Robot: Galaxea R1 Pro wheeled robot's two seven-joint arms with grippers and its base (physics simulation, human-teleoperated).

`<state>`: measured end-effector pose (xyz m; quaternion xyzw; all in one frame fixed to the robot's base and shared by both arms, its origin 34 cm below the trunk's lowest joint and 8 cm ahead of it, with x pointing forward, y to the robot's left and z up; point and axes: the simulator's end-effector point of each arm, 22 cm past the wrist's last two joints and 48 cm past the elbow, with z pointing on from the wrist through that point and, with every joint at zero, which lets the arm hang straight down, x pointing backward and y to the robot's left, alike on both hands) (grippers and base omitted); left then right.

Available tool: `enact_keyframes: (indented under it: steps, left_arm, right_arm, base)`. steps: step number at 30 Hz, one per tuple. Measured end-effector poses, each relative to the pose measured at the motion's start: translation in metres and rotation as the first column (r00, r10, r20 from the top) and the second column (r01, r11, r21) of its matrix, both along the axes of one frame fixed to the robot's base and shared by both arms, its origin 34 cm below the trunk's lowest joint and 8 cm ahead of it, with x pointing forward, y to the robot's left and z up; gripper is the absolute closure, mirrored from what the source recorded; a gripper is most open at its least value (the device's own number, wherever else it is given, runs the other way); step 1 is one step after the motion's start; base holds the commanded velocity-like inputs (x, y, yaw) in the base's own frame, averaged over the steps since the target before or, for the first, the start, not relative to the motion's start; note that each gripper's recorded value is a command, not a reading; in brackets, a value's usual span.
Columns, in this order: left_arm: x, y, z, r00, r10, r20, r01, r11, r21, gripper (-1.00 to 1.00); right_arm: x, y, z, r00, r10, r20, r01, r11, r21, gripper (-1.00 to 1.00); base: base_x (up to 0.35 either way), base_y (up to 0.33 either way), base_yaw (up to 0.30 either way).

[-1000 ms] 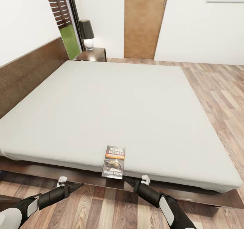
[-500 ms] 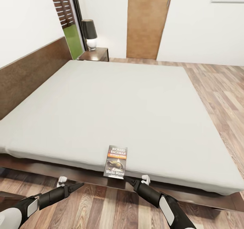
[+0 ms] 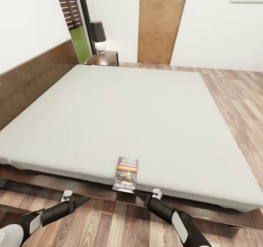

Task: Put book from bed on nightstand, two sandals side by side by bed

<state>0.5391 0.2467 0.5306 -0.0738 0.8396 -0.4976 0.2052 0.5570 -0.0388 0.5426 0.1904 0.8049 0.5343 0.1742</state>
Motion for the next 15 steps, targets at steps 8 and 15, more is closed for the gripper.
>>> enact_keyframes:
  steps: [8,15]
  left_arm:
    - [-0.0002,-0.0003,-0.0003,1.0,0.0,-0.001,0.0,1.0,0.0,-1.0]
    - [-0.0001,-0.0003,-0.0003,1.0,0.0,-0.001,0.0,1.0,-0.001,-1.0]
  right_arm:
    - [-0.0002,0.0,-0.0003,1.0,0.0,-0.001,0.0,1.0,0.0,-1.0]
    - [-0.0001,0.0,-0.0002,1.0,0.0,0.0,0.0,1.0,0.0,-1.0]
  base:
    - [0.0,0.0,0.073]
    - [0.015,0.0,0.004]
